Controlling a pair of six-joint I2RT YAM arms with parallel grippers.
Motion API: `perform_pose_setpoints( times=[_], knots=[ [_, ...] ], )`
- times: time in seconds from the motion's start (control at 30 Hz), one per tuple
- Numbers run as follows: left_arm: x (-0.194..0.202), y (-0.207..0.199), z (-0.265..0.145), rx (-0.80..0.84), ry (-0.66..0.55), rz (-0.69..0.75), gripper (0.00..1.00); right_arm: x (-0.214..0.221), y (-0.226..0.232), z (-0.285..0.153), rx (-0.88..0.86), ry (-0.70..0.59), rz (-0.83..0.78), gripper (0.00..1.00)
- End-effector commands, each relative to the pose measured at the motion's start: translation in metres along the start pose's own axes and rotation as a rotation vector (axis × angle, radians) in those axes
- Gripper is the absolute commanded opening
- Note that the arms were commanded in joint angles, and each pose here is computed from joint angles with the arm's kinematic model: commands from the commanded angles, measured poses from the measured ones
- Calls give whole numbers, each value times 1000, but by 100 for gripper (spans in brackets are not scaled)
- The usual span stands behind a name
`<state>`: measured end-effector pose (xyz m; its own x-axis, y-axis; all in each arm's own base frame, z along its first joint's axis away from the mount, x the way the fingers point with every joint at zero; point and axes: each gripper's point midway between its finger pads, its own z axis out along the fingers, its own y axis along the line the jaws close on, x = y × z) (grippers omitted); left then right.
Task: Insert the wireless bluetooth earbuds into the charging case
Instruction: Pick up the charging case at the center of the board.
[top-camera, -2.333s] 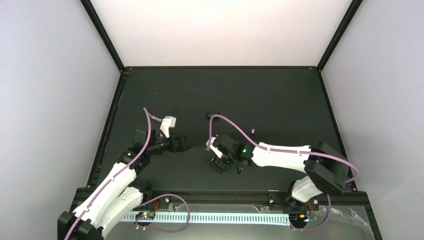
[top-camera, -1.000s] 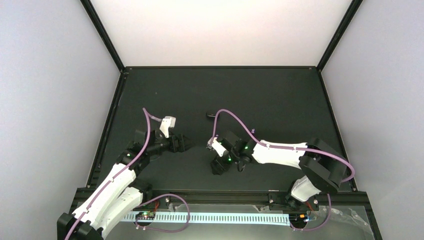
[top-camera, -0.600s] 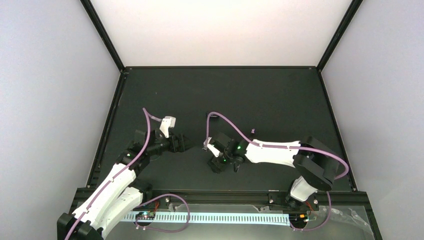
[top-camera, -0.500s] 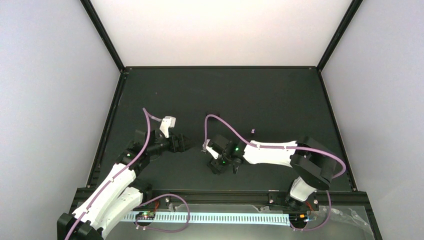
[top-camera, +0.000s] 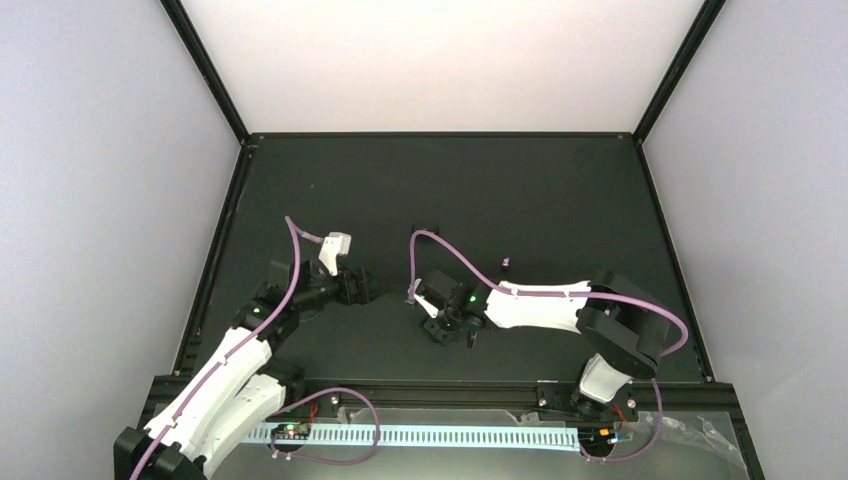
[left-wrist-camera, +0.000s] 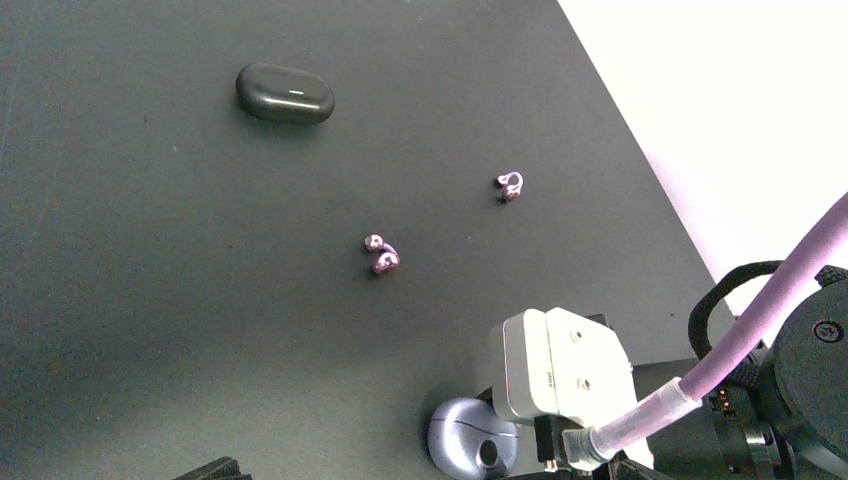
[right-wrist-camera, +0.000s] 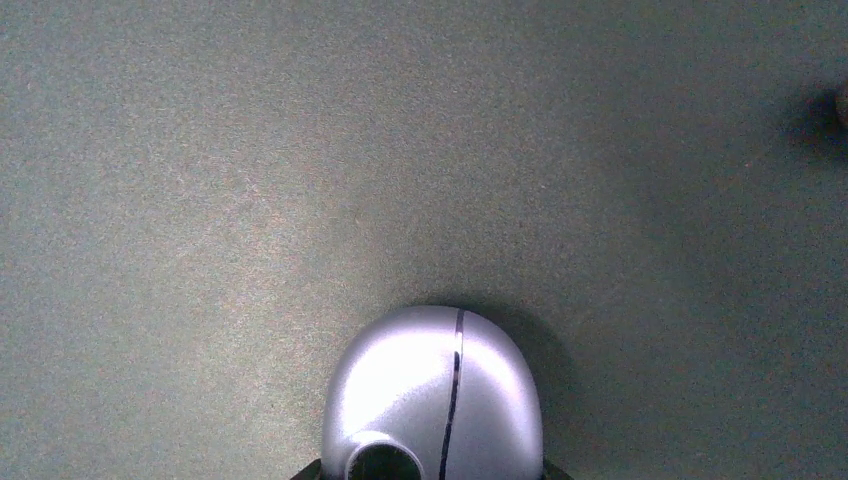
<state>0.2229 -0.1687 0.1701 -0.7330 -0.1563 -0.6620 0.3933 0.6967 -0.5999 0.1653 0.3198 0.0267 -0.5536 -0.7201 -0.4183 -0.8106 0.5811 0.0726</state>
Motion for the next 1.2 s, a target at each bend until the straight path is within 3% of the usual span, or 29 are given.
perform_pose_setpoints(
  times=[0.0,0.23,0.53,0.8,1.17],
  knots=[
    [-3,-4,-2,7,-10,16,98,10,-2,8,11,23,-2,44],
    [-2,-5,-1,19,-9,6,98,4,-4,-3,23,-35,2,36],
    [4,-18,1,114,0,-38,99,-26,3,-70,18,-271,-57,33],
    [3,-67,4,278,41,-30,94,-43,21,-142,-3,-490,-185,33],
    [5,-121,10,423,108,-1,85,-53,25,-163,16,-545,-248,33]
  ],
)
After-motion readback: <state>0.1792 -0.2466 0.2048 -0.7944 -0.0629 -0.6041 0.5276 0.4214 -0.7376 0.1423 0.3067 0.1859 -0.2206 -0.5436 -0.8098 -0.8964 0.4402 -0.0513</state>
